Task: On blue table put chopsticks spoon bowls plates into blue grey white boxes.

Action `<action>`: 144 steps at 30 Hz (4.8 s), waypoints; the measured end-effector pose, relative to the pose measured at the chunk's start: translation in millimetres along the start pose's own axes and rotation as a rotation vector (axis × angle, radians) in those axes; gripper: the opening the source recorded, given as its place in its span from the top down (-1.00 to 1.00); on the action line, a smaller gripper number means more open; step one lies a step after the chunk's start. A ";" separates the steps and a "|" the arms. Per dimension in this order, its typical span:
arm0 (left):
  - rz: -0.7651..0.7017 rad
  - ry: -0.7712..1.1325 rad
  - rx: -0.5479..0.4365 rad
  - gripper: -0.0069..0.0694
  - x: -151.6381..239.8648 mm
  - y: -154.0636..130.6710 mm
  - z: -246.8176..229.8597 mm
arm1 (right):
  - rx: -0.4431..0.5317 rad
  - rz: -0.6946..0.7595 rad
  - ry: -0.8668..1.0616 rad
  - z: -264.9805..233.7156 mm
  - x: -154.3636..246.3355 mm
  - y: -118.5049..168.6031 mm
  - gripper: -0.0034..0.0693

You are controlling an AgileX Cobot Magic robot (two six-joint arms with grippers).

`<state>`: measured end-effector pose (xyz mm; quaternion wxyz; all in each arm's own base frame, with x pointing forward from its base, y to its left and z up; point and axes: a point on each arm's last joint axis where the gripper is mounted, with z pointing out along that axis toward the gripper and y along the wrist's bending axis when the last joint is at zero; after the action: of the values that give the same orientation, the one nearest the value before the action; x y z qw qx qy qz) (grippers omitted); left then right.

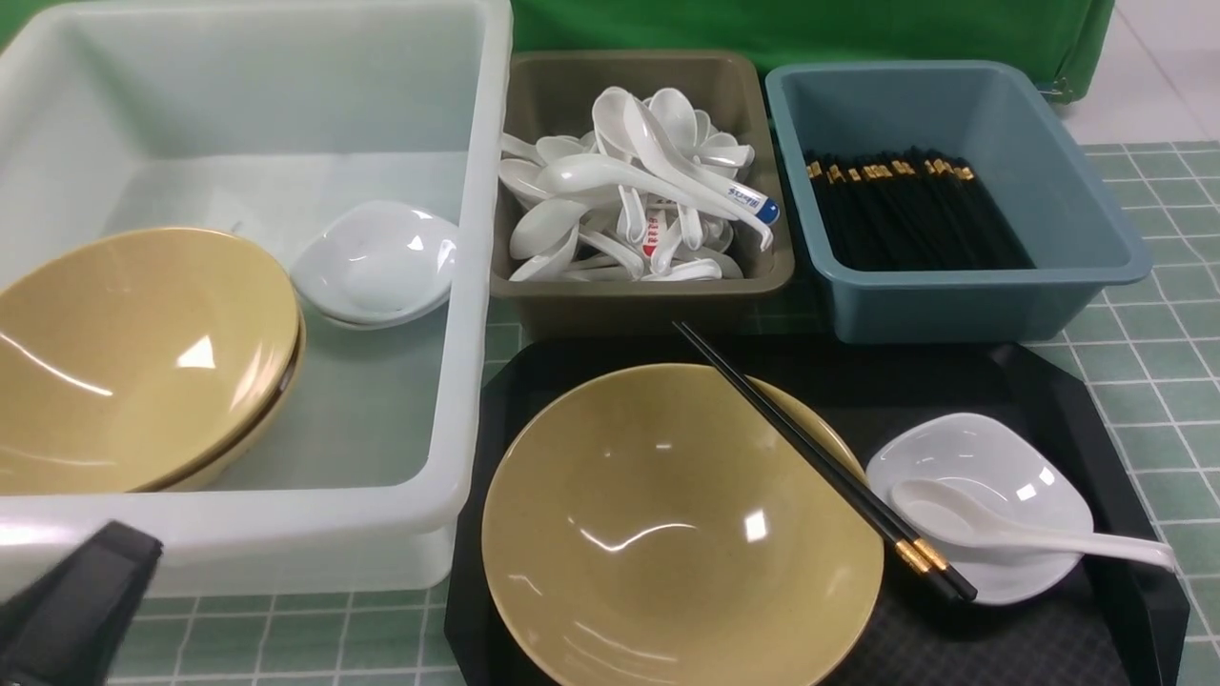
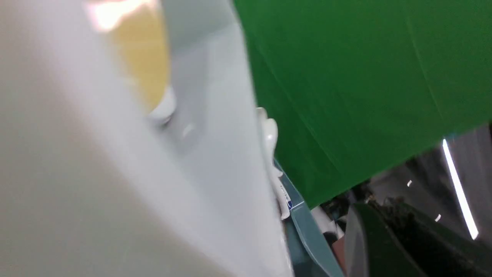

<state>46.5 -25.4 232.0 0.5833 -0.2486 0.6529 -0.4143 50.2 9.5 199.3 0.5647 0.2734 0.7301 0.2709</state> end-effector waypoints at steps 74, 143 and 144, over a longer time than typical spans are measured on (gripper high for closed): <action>1.188 1.257 0.052 0.85 -10.0 -160.0 189.1 | -0.059 -1.155 1.311 253.0 59.3 196.7 -0.38; 1.204 1.105 0.326 0.85 21.1 -174.1 249.9 | 0.007 -1.157 1.327 221.9 -60.8 130.5 -0.59; 1.197 1.105 0.345 0.85 21.8 -175.3 249.4 | 0.010 -1.158 1.360 219.4 -54.1 122.2 -0.59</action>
<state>255.7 -199.1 371.5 0.3302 0.4725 0.7945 -0.1908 286.5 76.4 274.7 0.0565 -0.3557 0.9319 0.0438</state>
